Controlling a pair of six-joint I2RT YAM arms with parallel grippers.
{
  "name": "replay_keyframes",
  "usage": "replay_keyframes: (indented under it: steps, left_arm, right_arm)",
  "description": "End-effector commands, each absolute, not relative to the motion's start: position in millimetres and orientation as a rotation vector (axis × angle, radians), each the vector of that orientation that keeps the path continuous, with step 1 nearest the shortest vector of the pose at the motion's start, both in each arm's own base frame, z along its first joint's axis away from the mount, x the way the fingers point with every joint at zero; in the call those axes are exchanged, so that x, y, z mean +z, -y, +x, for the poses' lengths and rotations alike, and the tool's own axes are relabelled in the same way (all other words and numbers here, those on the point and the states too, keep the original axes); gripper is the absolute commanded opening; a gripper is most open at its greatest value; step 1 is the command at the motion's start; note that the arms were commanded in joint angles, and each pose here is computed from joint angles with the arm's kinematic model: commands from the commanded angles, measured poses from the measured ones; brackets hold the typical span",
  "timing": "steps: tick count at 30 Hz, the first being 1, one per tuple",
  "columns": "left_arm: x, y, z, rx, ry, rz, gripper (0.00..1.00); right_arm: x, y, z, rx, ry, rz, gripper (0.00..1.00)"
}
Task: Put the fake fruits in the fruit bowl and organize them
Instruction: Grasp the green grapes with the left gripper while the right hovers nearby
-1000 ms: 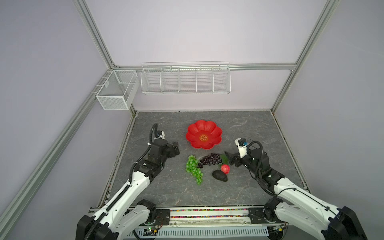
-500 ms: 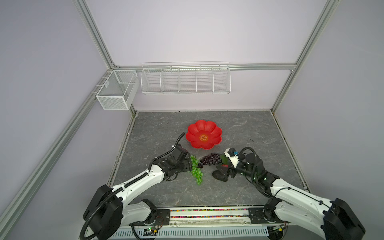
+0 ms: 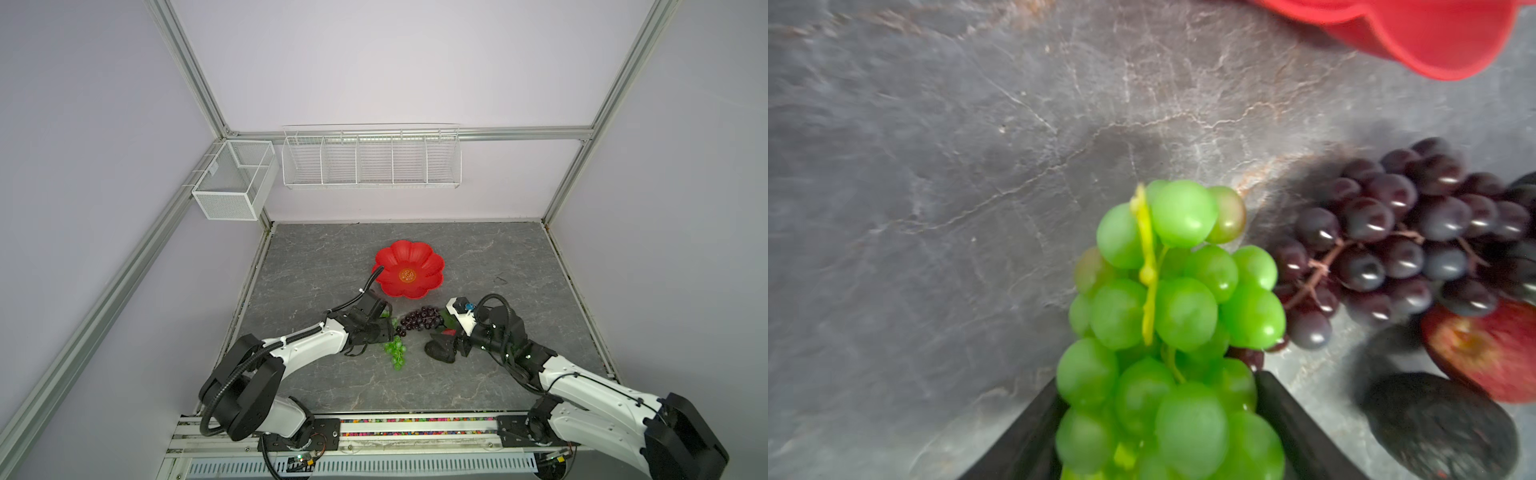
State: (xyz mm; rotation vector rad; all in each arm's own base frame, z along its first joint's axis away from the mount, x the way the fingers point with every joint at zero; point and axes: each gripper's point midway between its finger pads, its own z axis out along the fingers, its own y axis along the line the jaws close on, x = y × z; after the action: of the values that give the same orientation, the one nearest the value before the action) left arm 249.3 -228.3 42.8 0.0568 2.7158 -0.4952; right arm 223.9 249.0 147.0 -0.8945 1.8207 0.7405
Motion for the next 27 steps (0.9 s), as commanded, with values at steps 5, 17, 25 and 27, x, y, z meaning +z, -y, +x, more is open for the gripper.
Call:
replay_keyframes:
  steps: [5,17,25,27]
  left_arm:
    - [44,240,263,-0.513,-2.679,0.072,0.5]
    - [93,227,263,-0.521,-2.535,0.114,0.18]
    - [132,229,264,-0.564,-2.455,0.157,0.17]
    - [152,232,268,-0.595,-2.391,0.172,0.17]
  right_arm:
    - [159,-258,225,0.754,-1.768,-0.928,0.88]
    - [158,-265,229,0.785,-1.767,-0.911,0.88]
    - [157,-258,238,0.729,-1.781,-0.857,0.88]
    - [156,-253,246,0.692,-1.802,-0.816,0.88]
